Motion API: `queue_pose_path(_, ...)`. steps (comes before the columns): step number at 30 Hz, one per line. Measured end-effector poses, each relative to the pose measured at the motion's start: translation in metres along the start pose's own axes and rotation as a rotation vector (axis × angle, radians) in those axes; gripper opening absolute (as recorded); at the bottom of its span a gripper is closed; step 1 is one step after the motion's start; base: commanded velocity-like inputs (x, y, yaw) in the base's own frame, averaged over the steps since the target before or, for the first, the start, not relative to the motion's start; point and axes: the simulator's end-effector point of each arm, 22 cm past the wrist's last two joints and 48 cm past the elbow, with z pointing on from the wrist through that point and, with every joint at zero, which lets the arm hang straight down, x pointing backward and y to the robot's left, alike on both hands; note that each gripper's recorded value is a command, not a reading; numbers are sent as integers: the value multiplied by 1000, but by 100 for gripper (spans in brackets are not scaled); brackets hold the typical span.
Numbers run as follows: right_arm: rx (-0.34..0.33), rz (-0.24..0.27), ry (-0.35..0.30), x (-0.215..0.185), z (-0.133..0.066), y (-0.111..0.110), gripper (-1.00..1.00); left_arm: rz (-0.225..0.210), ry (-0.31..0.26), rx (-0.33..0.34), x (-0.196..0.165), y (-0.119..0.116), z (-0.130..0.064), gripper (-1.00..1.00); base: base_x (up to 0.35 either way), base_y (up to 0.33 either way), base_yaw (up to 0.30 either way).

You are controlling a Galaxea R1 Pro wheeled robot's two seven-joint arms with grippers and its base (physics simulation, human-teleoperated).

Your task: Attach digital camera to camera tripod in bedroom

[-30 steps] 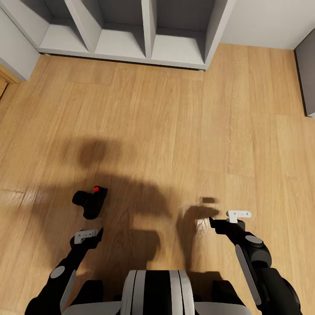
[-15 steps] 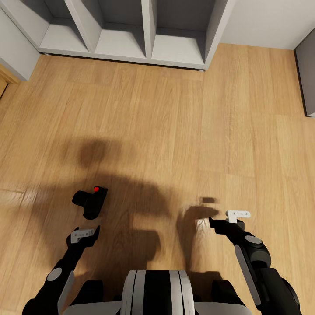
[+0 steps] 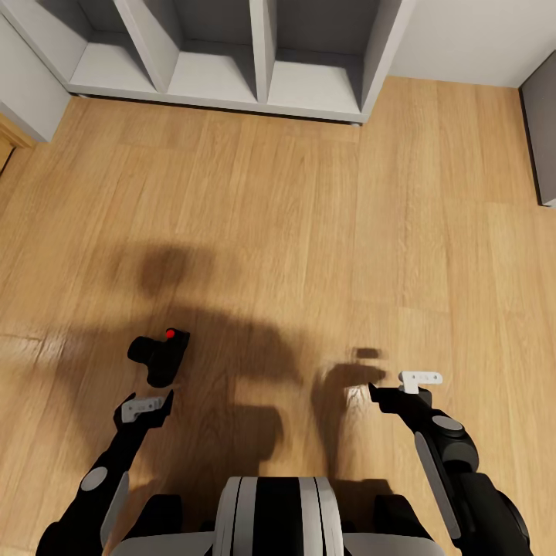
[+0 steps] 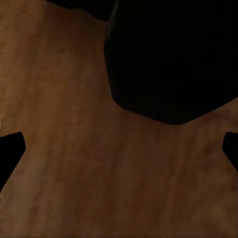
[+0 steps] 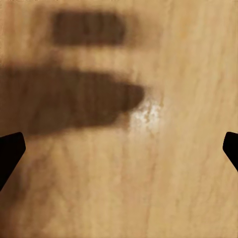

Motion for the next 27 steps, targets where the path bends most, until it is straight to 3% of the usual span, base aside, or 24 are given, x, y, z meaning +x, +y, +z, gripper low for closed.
queue_pose_path(11, 1, 0, -3, -1, 0, -1, 100, 30, -2, -22, -6, 16, 1, 100, 0, 0, 0)
queue_pose_path(27, 2, -2, -3, -1, 0, -2, 100, 111, -17, 2, -18, 8, 4, 100, 0, 0, 0)
